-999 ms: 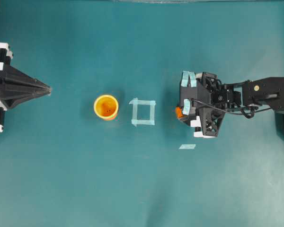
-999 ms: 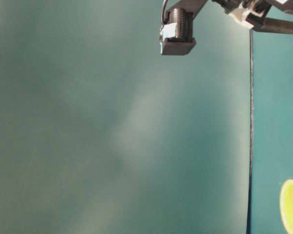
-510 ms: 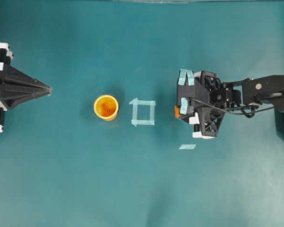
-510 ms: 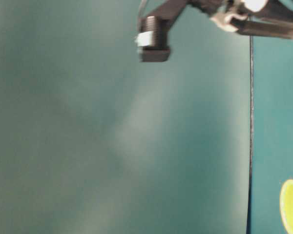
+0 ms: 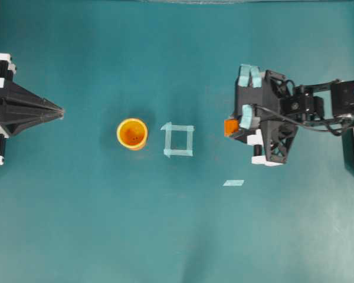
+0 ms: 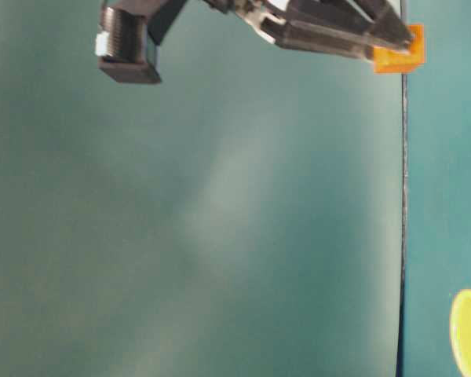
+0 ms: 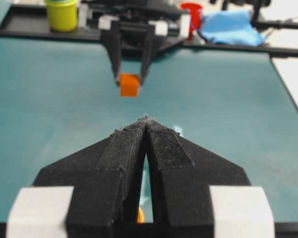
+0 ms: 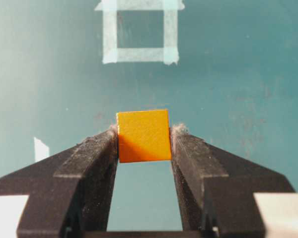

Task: Move the block to the right with right arm.
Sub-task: 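Lift the cube and carry it rightward off the table edge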

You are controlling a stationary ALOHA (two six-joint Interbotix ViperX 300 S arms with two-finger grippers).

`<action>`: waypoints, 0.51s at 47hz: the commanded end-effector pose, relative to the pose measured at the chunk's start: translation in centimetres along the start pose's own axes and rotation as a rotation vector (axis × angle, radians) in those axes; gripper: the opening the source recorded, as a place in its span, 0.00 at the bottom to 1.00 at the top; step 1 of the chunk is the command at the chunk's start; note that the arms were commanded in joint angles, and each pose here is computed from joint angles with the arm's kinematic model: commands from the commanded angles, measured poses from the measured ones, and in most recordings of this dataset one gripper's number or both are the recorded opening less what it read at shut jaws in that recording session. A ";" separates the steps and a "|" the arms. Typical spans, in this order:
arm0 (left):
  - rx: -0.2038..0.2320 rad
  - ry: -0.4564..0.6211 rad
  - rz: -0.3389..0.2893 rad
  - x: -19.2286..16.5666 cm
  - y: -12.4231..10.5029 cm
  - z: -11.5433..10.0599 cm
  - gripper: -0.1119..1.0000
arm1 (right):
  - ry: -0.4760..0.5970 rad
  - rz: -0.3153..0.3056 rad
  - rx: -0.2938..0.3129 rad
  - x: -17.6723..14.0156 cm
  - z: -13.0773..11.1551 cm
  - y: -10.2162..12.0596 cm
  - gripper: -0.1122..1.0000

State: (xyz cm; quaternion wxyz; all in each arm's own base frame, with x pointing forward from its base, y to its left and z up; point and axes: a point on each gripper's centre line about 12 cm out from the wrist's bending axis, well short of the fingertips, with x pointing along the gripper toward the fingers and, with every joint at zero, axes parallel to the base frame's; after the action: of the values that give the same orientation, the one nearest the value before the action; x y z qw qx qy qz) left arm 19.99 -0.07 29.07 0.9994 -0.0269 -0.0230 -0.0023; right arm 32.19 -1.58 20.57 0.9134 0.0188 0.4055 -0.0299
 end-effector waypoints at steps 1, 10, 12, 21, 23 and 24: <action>0.002 -0.026 0.002 0.3 0.0 1.1 0.10 | -0.049 0.004 0.003 -1.6 1.4 0.1 0.47; 0.002 -0.028 0.002 0.4 0.0 1.2 0.10 | -0.018 0.001 0.002 -3.7 0.6 0.1 0.47; 0.002 -0.028 0.002 0.4 0.0 1.2 0.10 | -0.017 0.001 0.000 -4.1 0.3 0.0 0.47; 0.002 -0.028 0.006 0.3 0.1 1.2 0.10 | -0.051 0.002 0.005 -6.7 -1.1 0.0 0.47; 0.002 -0.028 0.006 0.3 0.1 1.2 0.10 | -0.060 0.003 0.007 -7.3 -1.4 0.0 0.47; 0.004 -0.028 0.007 0.3 0.1 1.2 0.10 | -0.066 0.003 0.007 -7.7 -1.5 0.0 0.47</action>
State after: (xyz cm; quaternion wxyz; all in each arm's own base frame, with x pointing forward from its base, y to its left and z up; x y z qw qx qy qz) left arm 19.99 0.00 29.11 0.9994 -0.0269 -0.0230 -0.0008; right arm 26.72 -1.31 23.91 0.9171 0.0200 0.3970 -0.0309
